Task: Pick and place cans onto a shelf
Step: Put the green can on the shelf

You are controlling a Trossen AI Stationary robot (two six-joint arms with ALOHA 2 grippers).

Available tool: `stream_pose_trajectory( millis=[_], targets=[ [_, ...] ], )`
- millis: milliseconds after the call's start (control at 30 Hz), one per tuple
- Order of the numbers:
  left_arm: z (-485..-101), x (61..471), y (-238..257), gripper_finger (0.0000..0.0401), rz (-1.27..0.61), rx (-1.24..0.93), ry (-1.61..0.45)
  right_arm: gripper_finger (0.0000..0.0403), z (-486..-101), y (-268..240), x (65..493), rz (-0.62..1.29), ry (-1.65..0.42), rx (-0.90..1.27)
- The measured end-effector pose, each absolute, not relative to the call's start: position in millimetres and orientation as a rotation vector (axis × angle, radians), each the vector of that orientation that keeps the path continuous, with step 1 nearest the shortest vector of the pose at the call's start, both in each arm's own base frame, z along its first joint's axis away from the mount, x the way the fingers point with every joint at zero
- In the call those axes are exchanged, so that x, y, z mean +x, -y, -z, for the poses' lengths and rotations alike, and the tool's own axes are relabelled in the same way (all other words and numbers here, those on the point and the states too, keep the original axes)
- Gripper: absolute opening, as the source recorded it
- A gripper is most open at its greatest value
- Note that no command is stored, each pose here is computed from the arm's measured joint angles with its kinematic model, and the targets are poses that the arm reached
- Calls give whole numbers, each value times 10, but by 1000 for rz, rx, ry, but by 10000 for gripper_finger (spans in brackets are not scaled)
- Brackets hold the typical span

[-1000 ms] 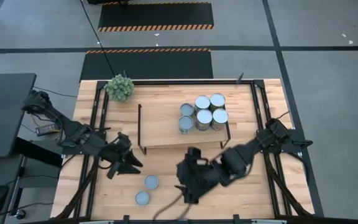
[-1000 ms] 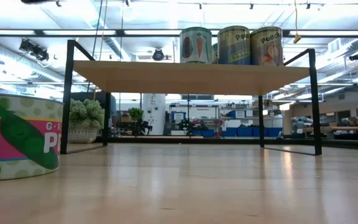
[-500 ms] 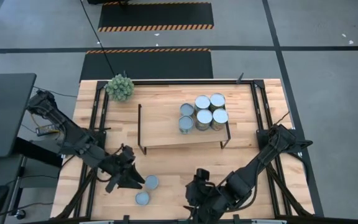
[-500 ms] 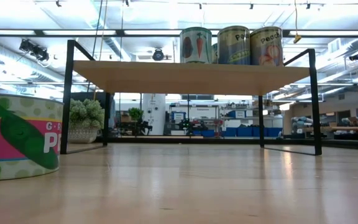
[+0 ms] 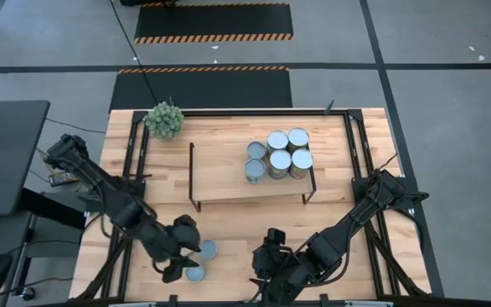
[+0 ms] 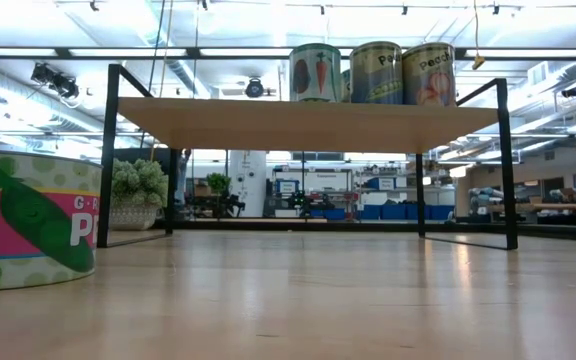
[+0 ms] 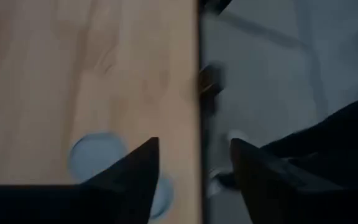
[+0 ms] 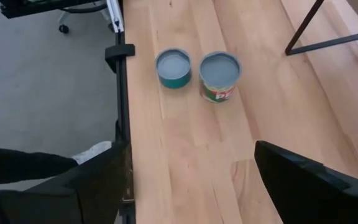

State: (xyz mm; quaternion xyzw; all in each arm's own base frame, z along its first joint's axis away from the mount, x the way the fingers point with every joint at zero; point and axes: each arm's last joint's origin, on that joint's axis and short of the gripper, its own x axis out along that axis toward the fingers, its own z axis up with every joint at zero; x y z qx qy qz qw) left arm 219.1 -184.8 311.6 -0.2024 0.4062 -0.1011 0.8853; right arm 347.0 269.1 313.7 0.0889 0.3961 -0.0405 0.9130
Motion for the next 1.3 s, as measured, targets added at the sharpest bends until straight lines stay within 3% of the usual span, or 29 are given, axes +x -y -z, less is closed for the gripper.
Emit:
stream_pose_trajectory(
  millis=[233,633,767,1000,1300],
  targets=[
    [-2664,2341,1970,272,104,-295,-1027,347,-3143,-2659,3504,89,-807,194],
    [-2239,2292,2000,254,-42,-131,-1286,347,-3171,-2680,3532,74,-772,223],
    [-2224,2299,2026,276,-35,-135,-1280,347,-3173,-2680,3534,74,-771,225],
    [-2019,2478,1991,349,-61,-174,-1338,347,-3176,-2683,3537,69,-767,221],
    [-1840,2737,1940,360,-76,-225,-1287,347,-3178,-2683,3538,65,-766,215]
  ],
)
